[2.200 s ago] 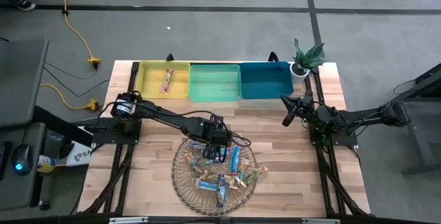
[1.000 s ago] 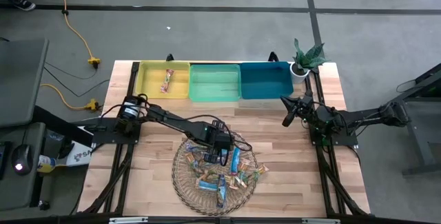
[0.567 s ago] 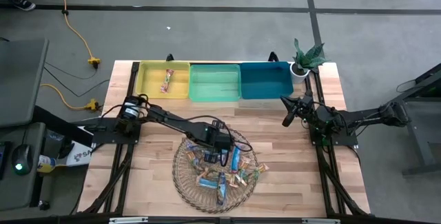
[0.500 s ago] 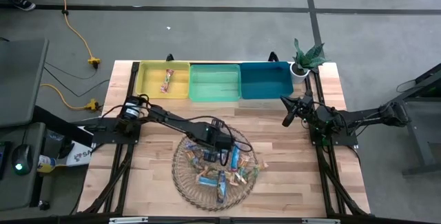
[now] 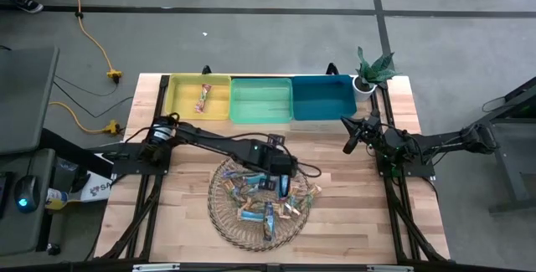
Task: Pick and place Granola Bars by type
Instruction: Put the red granola bar into the yellow bin
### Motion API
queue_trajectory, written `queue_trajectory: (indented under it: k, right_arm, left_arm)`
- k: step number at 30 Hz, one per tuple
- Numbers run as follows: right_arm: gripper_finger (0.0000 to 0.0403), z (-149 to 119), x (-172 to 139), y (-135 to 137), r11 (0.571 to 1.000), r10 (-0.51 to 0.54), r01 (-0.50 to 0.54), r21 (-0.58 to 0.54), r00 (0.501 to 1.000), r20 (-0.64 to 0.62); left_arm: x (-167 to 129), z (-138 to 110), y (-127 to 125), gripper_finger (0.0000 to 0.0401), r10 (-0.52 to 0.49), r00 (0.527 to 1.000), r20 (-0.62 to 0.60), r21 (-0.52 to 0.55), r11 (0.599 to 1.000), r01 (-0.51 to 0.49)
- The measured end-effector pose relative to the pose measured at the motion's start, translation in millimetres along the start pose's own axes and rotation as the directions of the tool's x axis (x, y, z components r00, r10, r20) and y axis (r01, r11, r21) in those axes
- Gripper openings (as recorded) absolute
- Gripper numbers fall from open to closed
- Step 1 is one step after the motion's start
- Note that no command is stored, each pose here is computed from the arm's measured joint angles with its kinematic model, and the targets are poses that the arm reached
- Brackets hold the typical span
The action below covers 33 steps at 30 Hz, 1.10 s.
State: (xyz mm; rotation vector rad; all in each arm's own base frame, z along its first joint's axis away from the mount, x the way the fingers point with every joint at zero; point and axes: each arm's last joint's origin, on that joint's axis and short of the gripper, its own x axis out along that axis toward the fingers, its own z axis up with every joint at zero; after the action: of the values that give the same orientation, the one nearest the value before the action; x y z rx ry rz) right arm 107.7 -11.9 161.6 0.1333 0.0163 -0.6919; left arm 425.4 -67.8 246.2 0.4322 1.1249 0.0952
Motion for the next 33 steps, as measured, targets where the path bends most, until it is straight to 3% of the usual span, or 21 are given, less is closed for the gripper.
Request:
queue_trajectory:
  k: [5, 10, 23, 33]
  right_arm:
    - [0.0, 0, 0, 0, 1.0, 0.0, 0.0, 0.0, 1.0, 0.0]
    - [0.0, 0, 0, 0, 1.0, 0.0, 0.0, -0.003, 1.0, -0.003]
    - [0.0, -2, 1, 0, 1.0, -0.007, 0.006, -0.013, 1.0, -0.012]
    - [0.0, -2, 1, 0, 1.0, -0.006, 0.006, -0.012, 1.0, -0.012]
  left_arm:
    - [-23, 16, 21, 0.0082, -0.118, 0.985, 0.122, -0.052, 0.991, 0.125]
    - [-51, 19, 55, 0.0082, -0.189, 0.936, 0.297, -0.104, 0.968, 0.229]
    - [-119, -26, 154, 0.0082, -0.167, 0.858, 0.487, -0.226, 0.924, 0.308]
    - [-148, -63, 193, 0.0082, -0.176, 0.785, 0.594, -0.241, 0.892, 0.383]
